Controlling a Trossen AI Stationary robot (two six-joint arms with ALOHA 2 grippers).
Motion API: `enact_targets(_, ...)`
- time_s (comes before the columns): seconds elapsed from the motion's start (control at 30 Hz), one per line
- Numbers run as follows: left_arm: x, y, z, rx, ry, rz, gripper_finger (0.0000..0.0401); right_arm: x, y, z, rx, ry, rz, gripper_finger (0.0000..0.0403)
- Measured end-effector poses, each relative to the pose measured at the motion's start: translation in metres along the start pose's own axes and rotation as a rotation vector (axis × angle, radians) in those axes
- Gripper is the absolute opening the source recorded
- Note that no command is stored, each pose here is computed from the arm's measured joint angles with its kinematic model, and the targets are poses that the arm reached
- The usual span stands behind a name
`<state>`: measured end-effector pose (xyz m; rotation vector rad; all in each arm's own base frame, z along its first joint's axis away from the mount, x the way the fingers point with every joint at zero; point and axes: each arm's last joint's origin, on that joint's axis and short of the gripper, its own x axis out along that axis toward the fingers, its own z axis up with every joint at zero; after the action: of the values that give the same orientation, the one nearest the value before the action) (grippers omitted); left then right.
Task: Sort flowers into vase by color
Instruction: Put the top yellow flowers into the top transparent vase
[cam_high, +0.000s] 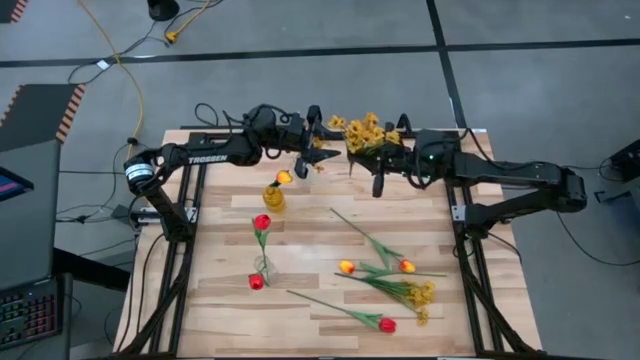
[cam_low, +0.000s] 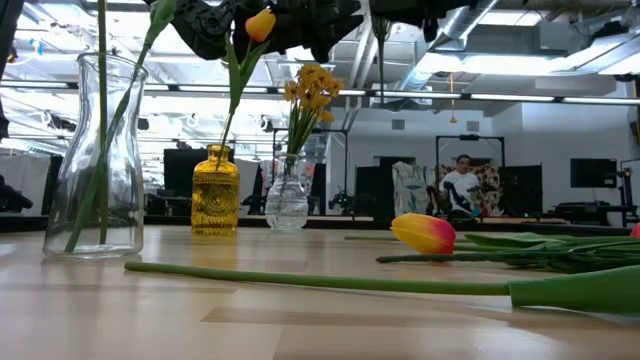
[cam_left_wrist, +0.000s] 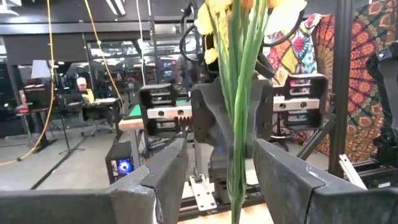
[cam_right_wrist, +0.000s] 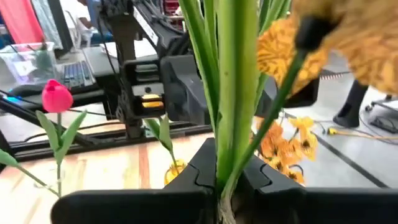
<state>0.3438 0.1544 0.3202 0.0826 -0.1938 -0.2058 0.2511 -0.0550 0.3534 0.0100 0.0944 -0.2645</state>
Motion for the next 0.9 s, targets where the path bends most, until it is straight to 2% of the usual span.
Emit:
enact_targets(0.3,0.011,-0.013,0.0,0.041,-0.007,0.058,0.0174,0.012,0.001,-0.007,0.0,0.013,-0.001,0.0044)
enact_targets(0.7,0.02,-0.027,-0.001,0.046,-0.011,0.021,0.0174,0.016,0.001,-0.011,0.031,0.033,-0.001,0.0045)
enact_targets(0.9,0.023,-0.03,-0.001,0.04,-0.01,0.054,0.0174,0.016,0.001,-0.01,0.077,0.028,-0.001,0.0045)
